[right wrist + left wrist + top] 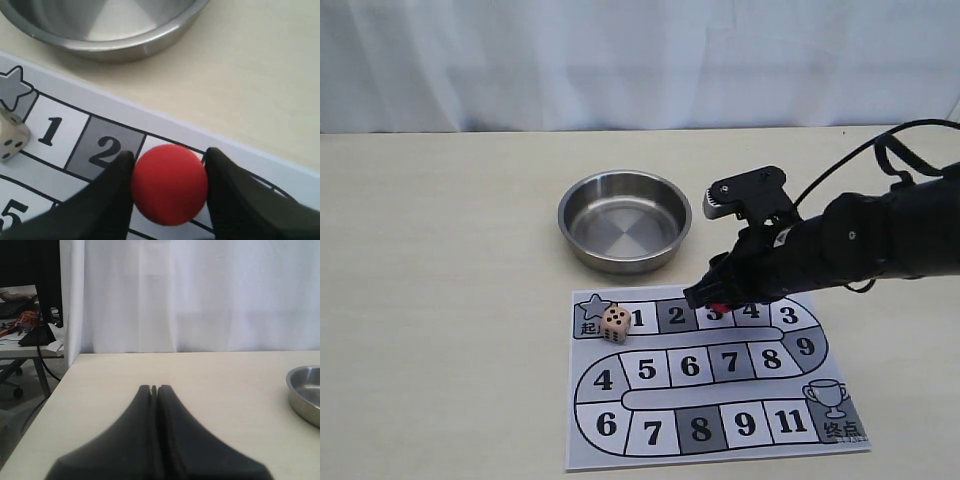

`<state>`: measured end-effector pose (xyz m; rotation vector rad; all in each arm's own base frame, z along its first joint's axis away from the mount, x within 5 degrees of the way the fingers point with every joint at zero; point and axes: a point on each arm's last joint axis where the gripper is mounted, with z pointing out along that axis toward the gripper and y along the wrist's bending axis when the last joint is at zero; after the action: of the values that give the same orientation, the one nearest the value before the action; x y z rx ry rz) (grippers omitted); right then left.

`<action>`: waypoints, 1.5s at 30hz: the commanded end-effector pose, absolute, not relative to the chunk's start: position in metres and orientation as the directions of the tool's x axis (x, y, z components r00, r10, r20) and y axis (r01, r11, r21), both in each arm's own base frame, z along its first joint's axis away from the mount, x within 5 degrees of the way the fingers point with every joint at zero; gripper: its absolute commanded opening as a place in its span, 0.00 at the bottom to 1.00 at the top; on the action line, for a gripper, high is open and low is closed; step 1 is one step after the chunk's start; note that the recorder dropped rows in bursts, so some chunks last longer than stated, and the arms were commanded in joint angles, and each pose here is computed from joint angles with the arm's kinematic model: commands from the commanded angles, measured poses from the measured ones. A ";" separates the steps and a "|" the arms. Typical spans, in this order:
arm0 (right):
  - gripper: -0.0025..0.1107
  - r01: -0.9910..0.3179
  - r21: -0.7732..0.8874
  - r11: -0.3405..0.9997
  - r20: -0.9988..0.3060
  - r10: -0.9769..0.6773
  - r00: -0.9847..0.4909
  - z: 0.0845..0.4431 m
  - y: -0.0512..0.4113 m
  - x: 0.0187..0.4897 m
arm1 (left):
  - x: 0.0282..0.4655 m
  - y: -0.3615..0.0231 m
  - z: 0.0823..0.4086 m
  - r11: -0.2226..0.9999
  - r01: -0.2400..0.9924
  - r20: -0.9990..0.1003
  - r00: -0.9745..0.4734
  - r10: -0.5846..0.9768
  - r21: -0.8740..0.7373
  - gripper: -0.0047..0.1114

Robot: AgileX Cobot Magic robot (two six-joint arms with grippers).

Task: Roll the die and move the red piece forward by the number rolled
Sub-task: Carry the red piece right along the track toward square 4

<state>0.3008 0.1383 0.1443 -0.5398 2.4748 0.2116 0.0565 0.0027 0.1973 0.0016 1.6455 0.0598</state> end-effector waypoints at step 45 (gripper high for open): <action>0.06 -0.343 0.022 0.939 -0.594 -0.263 -0.760 0.156 0.103 0.297 | 0.056 0.003 0.200 0.999 -0.035 -0.998 -0.056 0.038 0.040 0.04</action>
<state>0.2970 0.1105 0.1562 -0.4410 2.4588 0.1833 0.0565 0.0027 0.1973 0.0016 1.6455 0.0598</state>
